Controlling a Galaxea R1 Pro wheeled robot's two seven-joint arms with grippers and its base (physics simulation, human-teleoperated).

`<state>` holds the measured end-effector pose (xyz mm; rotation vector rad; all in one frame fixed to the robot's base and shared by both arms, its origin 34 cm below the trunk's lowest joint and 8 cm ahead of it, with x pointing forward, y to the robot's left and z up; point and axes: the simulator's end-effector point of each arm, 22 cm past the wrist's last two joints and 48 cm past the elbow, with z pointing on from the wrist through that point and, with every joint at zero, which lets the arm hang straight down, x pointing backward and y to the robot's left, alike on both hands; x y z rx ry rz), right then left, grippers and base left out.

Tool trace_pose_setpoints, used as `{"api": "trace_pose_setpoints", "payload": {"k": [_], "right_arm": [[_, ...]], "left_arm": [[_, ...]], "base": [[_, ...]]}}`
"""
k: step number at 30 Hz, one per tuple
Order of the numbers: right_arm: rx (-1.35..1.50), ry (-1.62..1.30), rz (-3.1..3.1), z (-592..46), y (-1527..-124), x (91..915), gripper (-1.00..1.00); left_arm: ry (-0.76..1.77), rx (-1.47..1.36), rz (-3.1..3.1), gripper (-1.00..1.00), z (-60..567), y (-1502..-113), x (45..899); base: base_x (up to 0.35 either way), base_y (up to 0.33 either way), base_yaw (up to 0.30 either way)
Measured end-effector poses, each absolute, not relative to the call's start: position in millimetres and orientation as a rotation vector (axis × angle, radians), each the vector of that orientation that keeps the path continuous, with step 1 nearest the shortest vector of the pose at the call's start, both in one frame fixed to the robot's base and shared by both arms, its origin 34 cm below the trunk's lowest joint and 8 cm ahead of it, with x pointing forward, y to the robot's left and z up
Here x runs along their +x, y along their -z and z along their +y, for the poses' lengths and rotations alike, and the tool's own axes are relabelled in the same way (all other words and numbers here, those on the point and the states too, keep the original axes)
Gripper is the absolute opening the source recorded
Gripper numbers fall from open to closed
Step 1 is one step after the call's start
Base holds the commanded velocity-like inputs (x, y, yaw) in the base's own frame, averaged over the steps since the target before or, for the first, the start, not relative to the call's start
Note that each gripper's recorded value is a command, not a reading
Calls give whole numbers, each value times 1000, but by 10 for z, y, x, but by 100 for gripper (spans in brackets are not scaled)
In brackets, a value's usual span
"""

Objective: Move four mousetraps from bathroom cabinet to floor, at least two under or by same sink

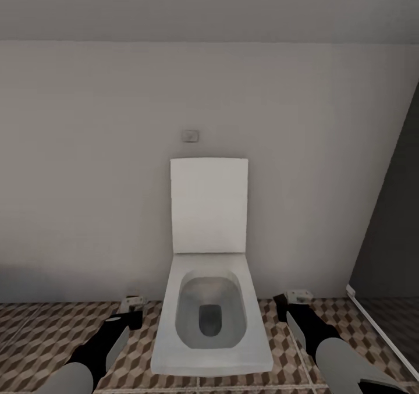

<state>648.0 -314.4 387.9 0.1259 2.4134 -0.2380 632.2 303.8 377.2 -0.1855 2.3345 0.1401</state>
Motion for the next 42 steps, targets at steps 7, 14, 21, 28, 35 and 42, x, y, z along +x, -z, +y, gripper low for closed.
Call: {"api": "trace_pose_setpoints", "payload": {"k": [7, 14, 21, 28, 35, 42], "right_arm": [[124, 238, 2416, -3141, -3867, 6471, -100], [124, 237, 2416, -3140, -3865, 6470, -100], [125, 236, 2417, -3139, -3864, 6469, -100], [125, 237, 2425, -3139, -3815, 6459, -100], [122, 237, 2454, -3133, -3646, 6422, -100], [117, 235, 2482, -3124, -3478, 6382, -100]], "left_arm": [[-138, -180, 2324, -100, 3028, -3810, 6351], [-135, -172, 2325, -100, 2991, -3814, 6356], [-140, -172, 2321, -100, 2984, -3825, 6363], [-145, -173, 2328, -100, 2983, -3780, 6354], [-147, -173, 2358, -100, 2979, -3615, 6316], [-149, -170, 2388, -100, 2974, -3449, 6271]], "base": [[0, 0, 0], [0, 0, 0], [0, 0, 0], [0, 0, 0], [0, 0, 0], [0, 0, 0]]}}
